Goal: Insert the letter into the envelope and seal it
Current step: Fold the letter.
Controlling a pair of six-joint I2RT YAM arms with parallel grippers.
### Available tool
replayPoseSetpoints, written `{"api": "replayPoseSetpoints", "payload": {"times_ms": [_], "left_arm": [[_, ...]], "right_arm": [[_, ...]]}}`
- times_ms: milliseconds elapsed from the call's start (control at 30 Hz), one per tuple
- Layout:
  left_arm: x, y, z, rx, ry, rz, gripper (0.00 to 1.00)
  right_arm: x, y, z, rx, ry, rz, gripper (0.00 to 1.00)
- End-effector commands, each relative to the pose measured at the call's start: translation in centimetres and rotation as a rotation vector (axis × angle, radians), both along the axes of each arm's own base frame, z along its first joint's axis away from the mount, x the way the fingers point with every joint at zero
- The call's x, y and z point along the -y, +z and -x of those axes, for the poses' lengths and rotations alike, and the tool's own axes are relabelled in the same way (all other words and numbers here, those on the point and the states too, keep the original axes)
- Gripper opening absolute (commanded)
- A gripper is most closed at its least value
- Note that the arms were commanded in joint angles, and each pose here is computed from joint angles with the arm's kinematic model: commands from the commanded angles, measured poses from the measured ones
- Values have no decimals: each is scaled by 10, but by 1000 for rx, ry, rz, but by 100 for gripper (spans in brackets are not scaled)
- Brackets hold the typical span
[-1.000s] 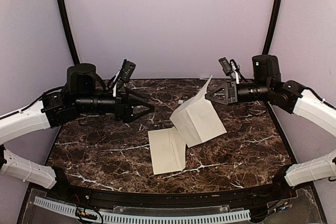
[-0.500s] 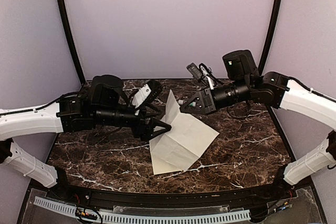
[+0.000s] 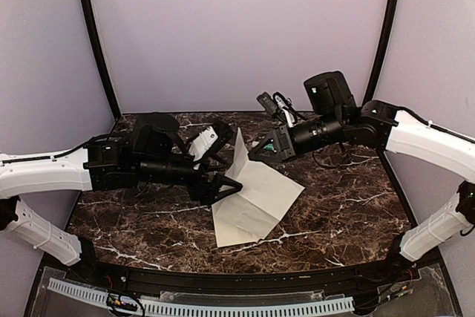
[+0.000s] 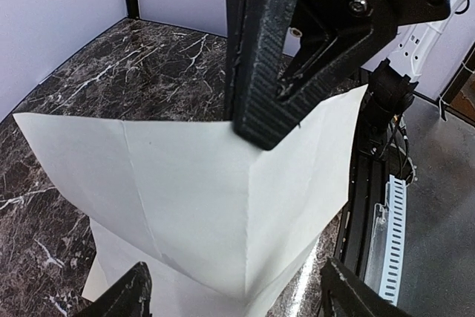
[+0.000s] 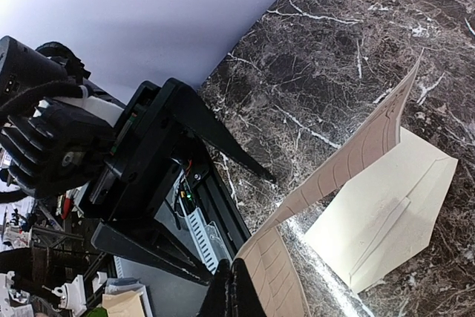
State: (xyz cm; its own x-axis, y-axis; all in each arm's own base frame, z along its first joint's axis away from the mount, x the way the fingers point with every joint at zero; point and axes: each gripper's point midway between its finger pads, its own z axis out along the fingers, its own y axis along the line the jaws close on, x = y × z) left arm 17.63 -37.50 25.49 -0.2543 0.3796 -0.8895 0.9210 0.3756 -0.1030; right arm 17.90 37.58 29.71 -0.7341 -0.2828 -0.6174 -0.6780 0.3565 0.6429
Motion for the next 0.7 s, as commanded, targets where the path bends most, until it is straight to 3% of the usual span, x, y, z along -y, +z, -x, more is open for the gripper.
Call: {"api": "replayPoseSetpoints", "payload": {"times_ms": [0, 400, 667], "left_arm": [[0, -13, -5, 8, 26, -36, 77], [2, -36, 1, -39, -2, -59, 67], [3, -37, -1, -23, -1, -64, 53]], "right_arm": [[-9, 23, 2, 26, 19, -66, 0], [-12, 24, -2, 7, -3, -76, 0], [-14, 21, -1, -15, -1, -83, 0]]}}
